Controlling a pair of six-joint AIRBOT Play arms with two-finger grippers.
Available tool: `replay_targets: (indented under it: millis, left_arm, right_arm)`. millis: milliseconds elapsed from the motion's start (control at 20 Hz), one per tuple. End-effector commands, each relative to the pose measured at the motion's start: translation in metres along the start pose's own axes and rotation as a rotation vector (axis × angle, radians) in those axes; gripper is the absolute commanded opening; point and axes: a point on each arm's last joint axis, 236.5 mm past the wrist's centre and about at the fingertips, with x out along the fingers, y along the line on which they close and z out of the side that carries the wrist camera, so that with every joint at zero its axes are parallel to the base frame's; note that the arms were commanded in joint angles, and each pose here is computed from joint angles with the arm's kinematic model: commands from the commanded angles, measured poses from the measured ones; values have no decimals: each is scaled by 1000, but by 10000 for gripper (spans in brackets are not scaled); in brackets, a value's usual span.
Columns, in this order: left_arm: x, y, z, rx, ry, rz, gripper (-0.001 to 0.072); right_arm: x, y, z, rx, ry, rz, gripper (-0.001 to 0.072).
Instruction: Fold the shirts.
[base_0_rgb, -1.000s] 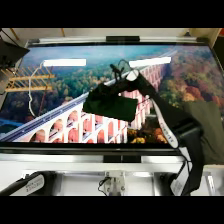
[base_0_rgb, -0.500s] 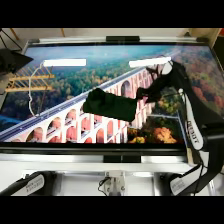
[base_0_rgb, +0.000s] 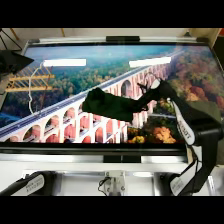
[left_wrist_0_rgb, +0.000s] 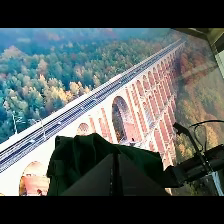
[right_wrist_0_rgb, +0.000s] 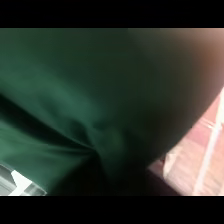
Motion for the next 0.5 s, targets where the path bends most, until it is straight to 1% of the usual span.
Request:
replay_targets:
  millis: [0,100,250,350,450]
  left_arm:
    - [0,0,0,0,-1,0,34]
    - [0,0,0,0,-1,0,35]
    - [0,0,0,0,-1,1,34]
    - [0,0,0,0,-1,1,34]
    - [0,0,0,0,-1,1,34]
  right_arm:
    - [10,20,16,-18,-60,67,72]
    - [-17,38,28,-99,-120,100,68]
    - [-108,70,54,-193,-299,124,69]
    - [-186,86,60,-216,-442,132,68]
    - [-264,89,58,-167,-581,142,68]
